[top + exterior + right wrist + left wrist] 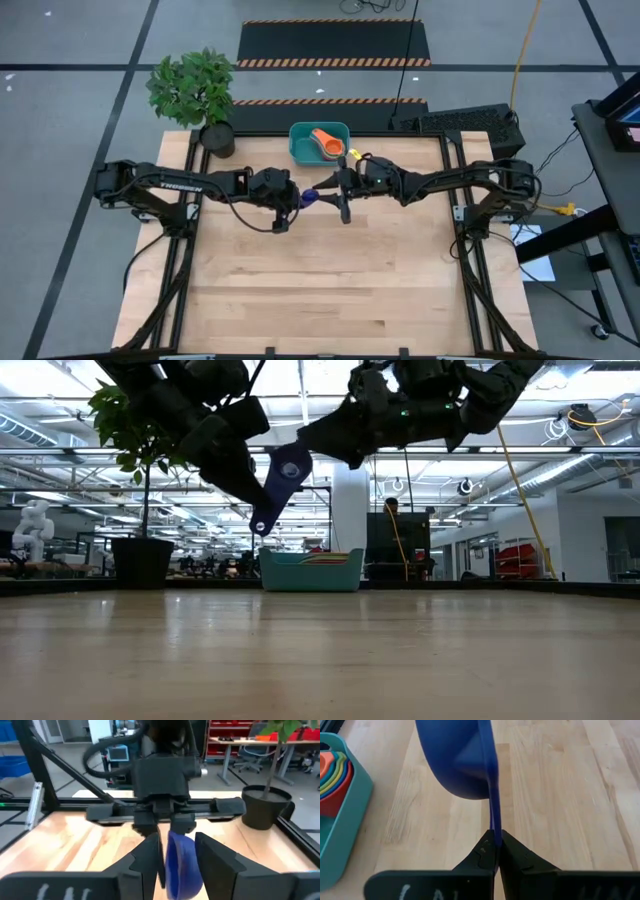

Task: Nest measuring cups in basket
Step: Stack the dark blue measuring cup on top of the orange measuring cup in the blue bin

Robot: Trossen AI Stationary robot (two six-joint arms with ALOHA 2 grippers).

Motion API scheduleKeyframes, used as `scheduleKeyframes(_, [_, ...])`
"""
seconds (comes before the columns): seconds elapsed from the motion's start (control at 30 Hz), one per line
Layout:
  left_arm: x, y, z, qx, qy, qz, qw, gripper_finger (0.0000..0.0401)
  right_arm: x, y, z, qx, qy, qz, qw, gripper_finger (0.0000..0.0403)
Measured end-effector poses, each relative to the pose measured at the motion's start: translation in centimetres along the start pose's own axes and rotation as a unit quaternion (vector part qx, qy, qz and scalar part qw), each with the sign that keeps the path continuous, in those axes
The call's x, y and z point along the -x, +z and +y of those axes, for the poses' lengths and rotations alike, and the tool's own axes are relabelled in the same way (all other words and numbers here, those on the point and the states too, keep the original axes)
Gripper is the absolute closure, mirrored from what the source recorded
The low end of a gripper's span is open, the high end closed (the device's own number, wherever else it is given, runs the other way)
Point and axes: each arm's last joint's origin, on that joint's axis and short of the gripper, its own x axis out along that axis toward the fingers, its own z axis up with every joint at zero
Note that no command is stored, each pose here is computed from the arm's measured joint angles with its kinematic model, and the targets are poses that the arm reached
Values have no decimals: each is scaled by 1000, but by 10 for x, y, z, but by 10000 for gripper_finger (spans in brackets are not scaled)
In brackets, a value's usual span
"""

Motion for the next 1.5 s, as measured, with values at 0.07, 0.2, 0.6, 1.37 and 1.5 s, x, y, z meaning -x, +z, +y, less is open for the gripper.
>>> scheduleKeyframes(0.07, [0,-1,0,0,-1,5,1000,395,-5,-4,-1,-2,1,12,1000,285])
scheduleKeyframes(0.2, [0,-4,-1,-2,-3,18,1000,394,-10,-3,-1,-2,3,21,1000,302])
scheduleKeyframes(0.6, [0,-5,-1,-5,-3,24,1000,396,-6,-1,-1,7,3,44,999,387])
scheduleKeyframes(1.37, [9,-8,7,55,138,50,988,229,1,-6,-17,14,-19,79,997,402])
scheduleKeyframes(1.5, [22,-13,6,67,156,77,982,207,11,-2,-27,4,-38,88,995,402])
